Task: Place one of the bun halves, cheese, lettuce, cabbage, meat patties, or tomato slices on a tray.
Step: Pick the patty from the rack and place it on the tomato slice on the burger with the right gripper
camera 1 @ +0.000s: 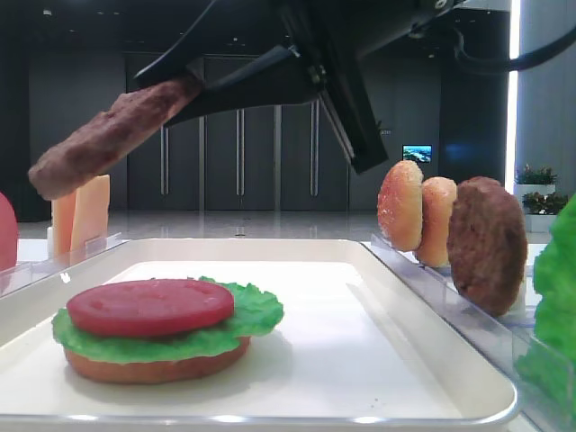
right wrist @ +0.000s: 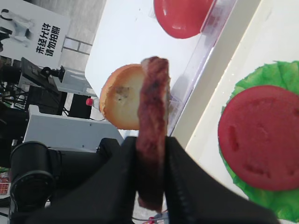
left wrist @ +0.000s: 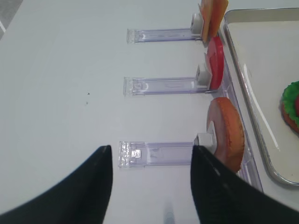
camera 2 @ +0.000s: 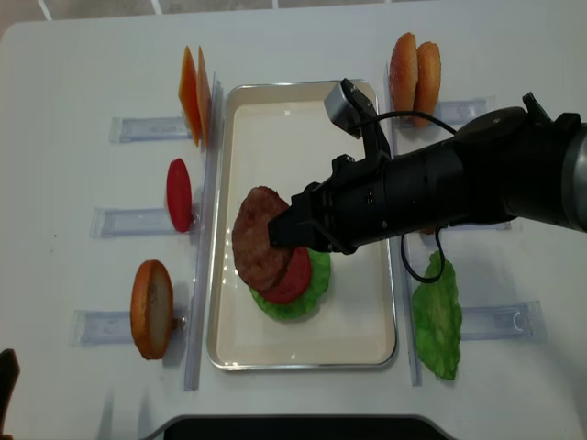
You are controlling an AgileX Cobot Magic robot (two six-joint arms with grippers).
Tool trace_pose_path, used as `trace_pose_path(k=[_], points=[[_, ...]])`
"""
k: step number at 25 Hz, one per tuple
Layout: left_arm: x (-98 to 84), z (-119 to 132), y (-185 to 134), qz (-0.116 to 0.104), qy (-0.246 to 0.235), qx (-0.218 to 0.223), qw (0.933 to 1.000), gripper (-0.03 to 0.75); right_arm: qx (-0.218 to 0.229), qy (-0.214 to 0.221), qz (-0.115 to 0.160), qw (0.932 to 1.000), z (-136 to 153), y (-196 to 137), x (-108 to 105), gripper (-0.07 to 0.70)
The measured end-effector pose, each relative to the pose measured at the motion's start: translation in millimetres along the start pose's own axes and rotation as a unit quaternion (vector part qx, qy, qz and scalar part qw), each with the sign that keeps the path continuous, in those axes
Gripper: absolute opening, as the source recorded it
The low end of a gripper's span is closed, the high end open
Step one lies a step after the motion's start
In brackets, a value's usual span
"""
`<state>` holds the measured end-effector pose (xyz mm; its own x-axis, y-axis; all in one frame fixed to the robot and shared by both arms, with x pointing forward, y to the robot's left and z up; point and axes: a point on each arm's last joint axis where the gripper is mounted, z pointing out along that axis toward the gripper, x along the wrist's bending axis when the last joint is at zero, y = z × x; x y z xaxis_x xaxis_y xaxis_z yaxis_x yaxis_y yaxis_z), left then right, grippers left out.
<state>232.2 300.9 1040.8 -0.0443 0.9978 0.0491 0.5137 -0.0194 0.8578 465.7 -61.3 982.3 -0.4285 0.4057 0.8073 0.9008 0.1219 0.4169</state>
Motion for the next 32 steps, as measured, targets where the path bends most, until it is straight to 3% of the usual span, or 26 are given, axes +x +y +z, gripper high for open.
trace_pose_path(k=[7, 13, 32], points=[[0.0, 0, 0, 0.0, 0.0, 0.0, 1.0, 0.408, 0.006, -0.007, 0.002, 1.0, 0, -6, -7, 0.121], [0.0, 0, 0, 0.0, 0.0, 0.0, 1.0, 0.408, 0.013, 0.004, 0.038, 0.9992, 3, -4, -30, 0.121], [0.0, 0, 0, 0.0, 0.0, 0.001, 1.0, 0.408, 0.019, -0.001, 0.052, 0.9985, 16, -9, -52, 0.121]])
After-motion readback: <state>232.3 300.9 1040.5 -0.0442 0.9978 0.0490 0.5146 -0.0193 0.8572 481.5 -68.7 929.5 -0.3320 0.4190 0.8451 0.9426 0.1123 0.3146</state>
